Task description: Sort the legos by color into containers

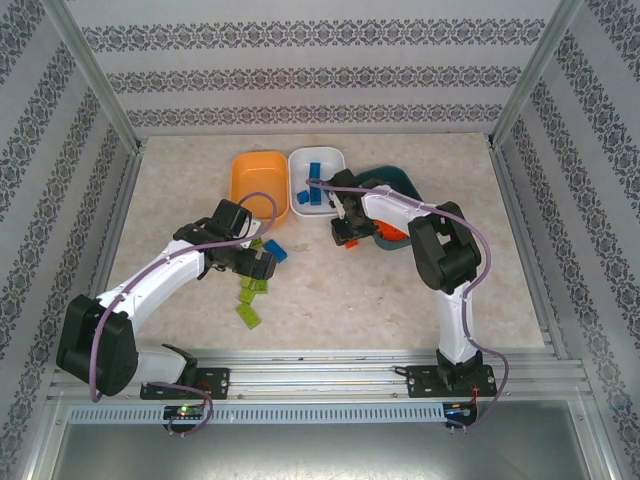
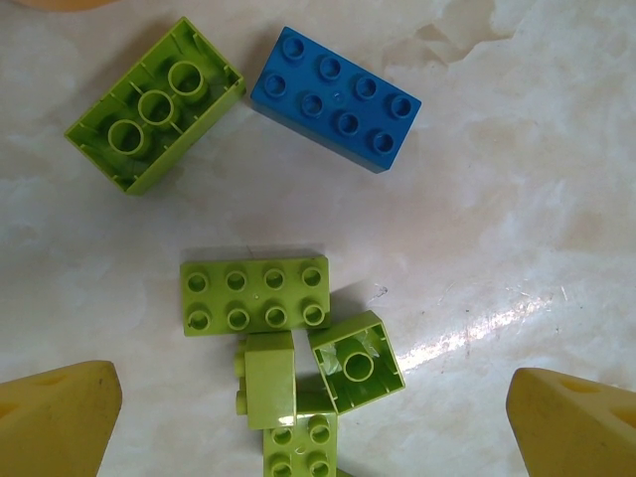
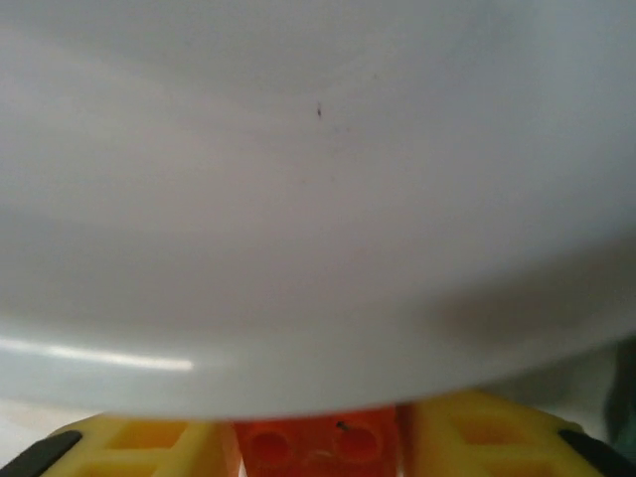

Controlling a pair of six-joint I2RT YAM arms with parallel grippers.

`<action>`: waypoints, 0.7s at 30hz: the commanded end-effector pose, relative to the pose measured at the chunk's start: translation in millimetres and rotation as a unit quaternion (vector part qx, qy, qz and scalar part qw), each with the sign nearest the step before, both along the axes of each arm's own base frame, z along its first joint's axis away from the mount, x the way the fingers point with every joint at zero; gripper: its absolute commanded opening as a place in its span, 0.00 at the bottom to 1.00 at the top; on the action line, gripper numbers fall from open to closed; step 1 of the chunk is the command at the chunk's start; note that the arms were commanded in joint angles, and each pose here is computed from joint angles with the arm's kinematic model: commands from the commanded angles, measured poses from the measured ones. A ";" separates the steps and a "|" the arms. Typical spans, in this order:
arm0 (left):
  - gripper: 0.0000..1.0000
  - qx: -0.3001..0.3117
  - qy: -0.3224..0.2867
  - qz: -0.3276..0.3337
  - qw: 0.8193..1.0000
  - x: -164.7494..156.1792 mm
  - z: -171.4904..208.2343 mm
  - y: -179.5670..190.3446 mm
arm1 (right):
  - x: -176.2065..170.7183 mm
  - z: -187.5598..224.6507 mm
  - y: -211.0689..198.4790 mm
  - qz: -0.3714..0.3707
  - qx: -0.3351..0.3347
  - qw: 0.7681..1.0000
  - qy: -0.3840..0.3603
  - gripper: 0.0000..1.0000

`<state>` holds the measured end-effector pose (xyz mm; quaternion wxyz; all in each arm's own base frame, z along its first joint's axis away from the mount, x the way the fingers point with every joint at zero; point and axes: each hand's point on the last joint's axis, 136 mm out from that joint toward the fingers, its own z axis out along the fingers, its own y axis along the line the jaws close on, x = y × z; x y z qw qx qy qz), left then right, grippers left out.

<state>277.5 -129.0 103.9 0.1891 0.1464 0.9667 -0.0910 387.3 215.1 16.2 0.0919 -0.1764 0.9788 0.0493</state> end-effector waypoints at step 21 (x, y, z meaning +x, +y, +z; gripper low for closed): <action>1.00 0.008 -0.022 -0.006 1.000 -0.9 15.8 1.5 | 14.3 102.8 -94.6 -0.154 0.033 0.983 -0.093 0.62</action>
